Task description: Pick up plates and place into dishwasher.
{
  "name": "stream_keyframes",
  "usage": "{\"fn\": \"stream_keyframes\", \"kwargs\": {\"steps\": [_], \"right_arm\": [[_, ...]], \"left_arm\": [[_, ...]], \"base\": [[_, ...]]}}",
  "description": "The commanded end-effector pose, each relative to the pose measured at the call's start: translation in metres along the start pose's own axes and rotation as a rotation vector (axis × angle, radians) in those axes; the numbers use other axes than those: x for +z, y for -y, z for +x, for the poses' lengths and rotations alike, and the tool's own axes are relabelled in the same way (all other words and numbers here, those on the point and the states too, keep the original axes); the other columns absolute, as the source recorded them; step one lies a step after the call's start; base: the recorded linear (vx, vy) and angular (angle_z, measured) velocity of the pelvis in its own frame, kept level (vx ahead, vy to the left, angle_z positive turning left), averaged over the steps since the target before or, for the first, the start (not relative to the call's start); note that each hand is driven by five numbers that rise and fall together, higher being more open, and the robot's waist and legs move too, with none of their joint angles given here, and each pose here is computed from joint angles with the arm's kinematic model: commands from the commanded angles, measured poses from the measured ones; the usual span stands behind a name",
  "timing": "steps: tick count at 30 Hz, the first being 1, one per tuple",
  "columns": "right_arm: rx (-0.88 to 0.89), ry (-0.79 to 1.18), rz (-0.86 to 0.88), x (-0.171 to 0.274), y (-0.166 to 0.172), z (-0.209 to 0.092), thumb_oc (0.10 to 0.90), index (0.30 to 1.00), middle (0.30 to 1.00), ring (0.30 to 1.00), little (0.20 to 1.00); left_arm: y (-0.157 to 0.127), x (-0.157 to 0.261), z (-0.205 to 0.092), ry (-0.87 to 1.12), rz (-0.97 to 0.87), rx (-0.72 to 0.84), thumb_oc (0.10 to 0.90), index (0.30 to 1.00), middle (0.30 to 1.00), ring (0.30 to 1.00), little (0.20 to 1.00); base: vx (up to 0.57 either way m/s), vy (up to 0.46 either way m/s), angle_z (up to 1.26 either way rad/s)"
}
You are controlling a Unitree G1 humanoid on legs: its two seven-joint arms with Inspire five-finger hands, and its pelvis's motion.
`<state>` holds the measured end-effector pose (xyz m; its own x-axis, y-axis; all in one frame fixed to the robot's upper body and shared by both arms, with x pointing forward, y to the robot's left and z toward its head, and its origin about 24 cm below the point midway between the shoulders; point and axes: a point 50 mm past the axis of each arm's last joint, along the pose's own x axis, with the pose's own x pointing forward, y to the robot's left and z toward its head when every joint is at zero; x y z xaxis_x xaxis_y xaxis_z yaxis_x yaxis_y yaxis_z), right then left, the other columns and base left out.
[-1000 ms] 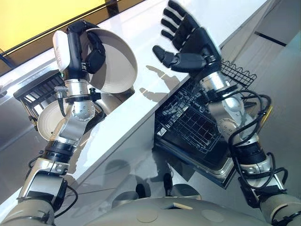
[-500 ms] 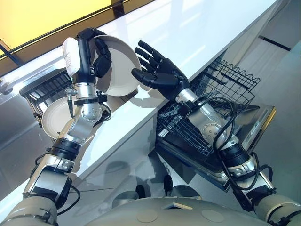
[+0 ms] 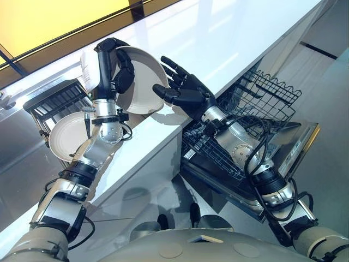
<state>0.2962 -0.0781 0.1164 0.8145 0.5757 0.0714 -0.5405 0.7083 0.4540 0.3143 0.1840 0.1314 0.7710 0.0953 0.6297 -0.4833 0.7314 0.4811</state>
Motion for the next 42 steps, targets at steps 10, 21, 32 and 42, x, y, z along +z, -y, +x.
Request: {"fn": "stream_keyframes", "kwargs": {"steps": [10, 21, 32, 42], "right_arm": [[0.045, 0.176, 0.094, 0.018, -0.026, 0.008, 0.380, 0.540, 0.540, 0.540, 0.480], [0.016, 0.274, 0.044, 0.027, -0.026, 0.003, 0.100, 0.300, 0.300, 0.300, 0.200], [-0.065, 0.413, -0.073, 0.049, -0.009, -0.011, 0.100, 0.300, 0.300, 0.300, 0.200], [-0.402, 0.799, -0.425, 0.147, 0.020, -0.042, 0.100, 0.300, 0.300, 0.300, 0.200]], "left_arm": [[0.021, 0.069, 0.022, 0.252, -0.250, -0.063, 0.100, 0.300, 0.300, 0.300, 0.200], [0.039, 0.060, 0.003, 0.070, -0.390, -0.252, 0.100, 0.300, 0.300, 0.300, 0.200], [0.048, 0.025, -0.026, -0.247, -0.641, -0.353, 0.800, 0.900, 0.900, 0.900, 0.900], [-0.001, 0.009, 0.011, -0.236, -0.658, -0.241, 0.800, 0.900, 0.900, 0.900, 0.900]], "base": [[0.00, -0.007, 0.05], [0.00, 0.000, 0.00], [0.00, 0.000, 0.00], [0.00, -0.002, 0.01]]}}
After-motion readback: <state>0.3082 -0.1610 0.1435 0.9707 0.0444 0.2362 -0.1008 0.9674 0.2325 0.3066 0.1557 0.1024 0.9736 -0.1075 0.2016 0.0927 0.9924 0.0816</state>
